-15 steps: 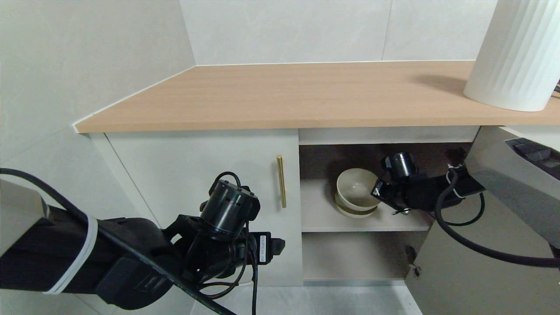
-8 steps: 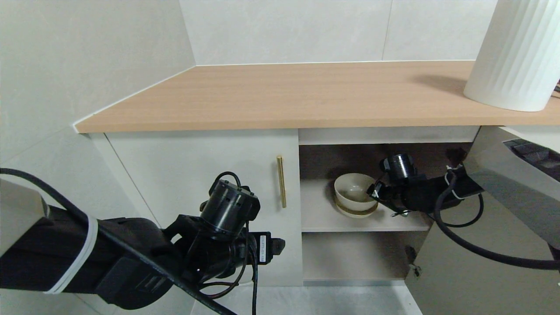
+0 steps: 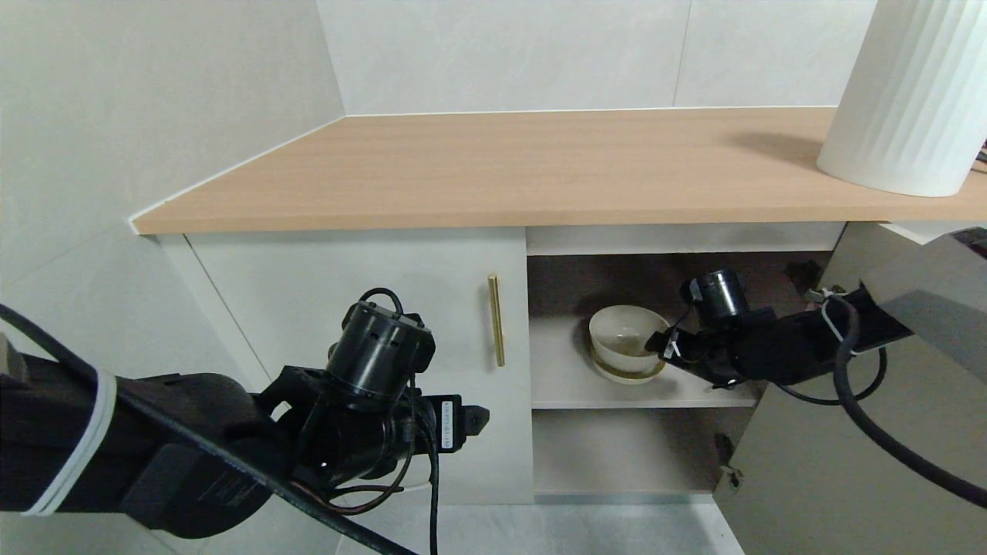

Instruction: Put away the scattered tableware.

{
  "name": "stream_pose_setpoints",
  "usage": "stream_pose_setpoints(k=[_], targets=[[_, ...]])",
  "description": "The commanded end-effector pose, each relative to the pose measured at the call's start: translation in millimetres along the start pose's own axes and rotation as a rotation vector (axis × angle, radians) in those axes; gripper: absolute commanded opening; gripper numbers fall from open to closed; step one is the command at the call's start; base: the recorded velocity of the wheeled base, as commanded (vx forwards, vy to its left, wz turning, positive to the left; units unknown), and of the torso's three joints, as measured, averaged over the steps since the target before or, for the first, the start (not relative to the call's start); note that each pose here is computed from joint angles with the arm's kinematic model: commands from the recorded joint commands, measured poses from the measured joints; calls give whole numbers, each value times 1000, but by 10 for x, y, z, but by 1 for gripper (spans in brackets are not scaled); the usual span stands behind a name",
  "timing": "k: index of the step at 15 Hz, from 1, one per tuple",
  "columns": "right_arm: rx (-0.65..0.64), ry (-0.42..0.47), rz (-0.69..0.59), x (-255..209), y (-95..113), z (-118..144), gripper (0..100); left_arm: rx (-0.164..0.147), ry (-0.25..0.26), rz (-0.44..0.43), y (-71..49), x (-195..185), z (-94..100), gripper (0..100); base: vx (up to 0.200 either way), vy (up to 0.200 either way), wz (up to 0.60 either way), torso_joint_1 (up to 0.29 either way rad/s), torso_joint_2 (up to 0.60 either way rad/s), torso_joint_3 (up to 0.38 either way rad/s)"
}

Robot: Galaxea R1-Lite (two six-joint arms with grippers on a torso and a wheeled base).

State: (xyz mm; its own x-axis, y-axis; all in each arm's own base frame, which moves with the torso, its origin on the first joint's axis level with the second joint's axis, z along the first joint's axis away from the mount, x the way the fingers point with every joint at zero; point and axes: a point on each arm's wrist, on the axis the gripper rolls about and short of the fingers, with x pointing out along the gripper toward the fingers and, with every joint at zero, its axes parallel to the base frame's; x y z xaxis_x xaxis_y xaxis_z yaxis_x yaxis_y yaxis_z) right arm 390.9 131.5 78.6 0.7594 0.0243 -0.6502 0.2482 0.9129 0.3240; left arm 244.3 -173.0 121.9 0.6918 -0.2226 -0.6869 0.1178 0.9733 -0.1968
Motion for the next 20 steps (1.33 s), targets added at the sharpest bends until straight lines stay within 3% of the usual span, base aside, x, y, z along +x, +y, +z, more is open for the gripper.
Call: stream_pose_setpoints(k=[1, 3, 5, 10, 15, 20], targets=[[-157, 36, 121, -732, -30, -78, 100, -27, -49, 0, 119, -243, 124, 100, 0, 0, 0, 0, 0, 0], [-258, 21, 191, -1194, -53, -94, 100, -28, -73, 2, 192, -398, 155, 100, 0, 0, 0, 0, 0, 0], [-281, 40, 203, -1558, -127, -40, 100, -34, -79, 24, 302, -489, 139, 100, 0, 0, 0, 0, 0, 0], [-328, 110, 269, -2189, -280, -180, 100, -38, -100, 26, 390, -648, 74, 100, 0, 0, 0, 0, 0, 0], [-375, 151, 272, -2184, -256, -344, 100, -28, -44, 54, 368, -452, 17, 100, -120, 0, 0, 2, 1, 1], [-384, 174, 249, -2108, -252, -380, 100, -27, -44, 53, 362, -450, 18, 100, -200, 0, 0, 1, 1, 4]])
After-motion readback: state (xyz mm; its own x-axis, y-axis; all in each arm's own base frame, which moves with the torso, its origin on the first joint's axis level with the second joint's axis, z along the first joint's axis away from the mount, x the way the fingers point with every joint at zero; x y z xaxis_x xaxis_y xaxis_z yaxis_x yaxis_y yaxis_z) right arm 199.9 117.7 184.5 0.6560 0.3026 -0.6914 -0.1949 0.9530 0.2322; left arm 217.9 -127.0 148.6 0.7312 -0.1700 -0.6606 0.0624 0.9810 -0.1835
